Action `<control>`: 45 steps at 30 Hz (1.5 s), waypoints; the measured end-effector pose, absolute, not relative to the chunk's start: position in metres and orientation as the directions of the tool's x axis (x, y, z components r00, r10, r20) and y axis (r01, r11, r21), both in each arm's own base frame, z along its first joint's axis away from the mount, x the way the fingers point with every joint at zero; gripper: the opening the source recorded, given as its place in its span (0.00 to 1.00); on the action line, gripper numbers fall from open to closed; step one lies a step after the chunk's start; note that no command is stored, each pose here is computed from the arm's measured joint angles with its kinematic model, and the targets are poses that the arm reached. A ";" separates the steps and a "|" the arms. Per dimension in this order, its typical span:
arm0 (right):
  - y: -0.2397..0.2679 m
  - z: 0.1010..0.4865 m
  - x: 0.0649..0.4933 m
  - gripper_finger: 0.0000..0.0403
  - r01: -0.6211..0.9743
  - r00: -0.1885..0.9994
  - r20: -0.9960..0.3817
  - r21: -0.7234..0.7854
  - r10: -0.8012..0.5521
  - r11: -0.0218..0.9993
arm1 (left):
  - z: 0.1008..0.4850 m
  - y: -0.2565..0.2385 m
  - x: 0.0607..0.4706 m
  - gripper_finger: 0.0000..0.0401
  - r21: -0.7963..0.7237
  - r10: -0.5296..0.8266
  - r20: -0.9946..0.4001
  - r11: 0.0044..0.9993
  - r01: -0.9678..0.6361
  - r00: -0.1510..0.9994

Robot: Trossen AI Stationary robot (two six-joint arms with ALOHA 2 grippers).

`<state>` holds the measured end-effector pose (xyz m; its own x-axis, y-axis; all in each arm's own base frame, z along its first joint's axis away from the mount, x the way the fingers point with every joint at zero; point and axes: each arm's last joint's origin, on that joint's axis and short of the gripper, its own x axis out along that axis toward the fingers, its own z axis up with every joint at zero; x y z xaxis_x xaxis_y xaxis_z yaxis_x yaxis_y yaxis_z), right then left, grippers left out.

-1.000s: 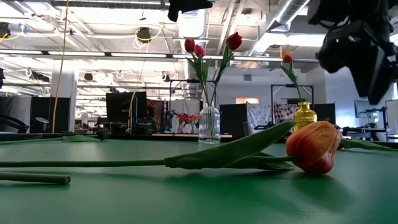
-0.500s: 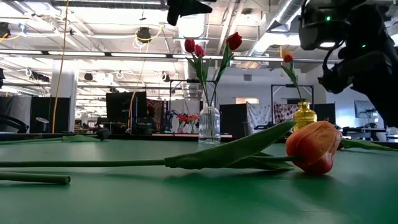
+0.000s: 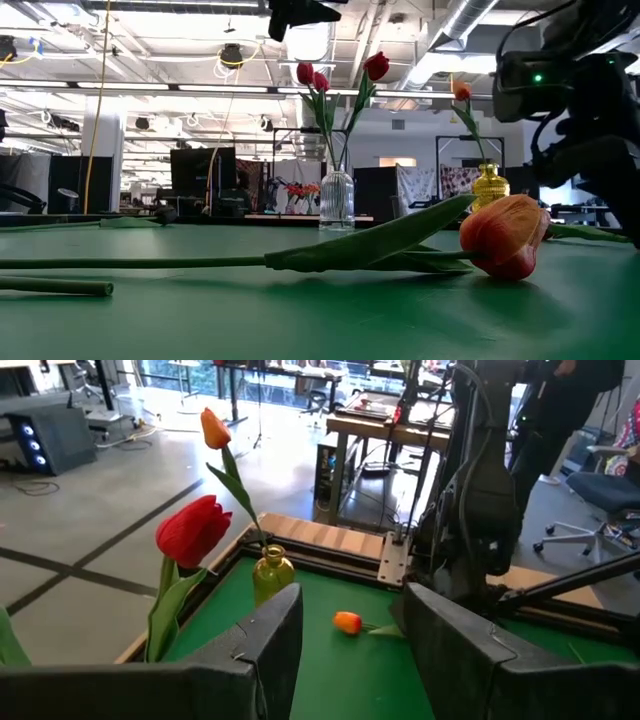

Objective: Sort flowers into vase by color
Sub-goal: Put the top orange flower into the yellow vase

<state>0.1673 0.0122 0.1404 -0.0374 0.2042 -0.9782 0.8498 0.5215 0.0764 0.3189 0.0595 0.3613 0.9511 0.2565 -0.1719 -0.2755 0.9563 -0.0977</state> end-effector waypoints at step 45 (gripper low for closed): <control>-0.011 0.273 0.171 0.06 0.553 0.628 -0.776 0.399 -0.052 0.731 | 0.361 0.054 0.320 0.40 -0.158 0.247 -0.170 0.949 -0.274 0.954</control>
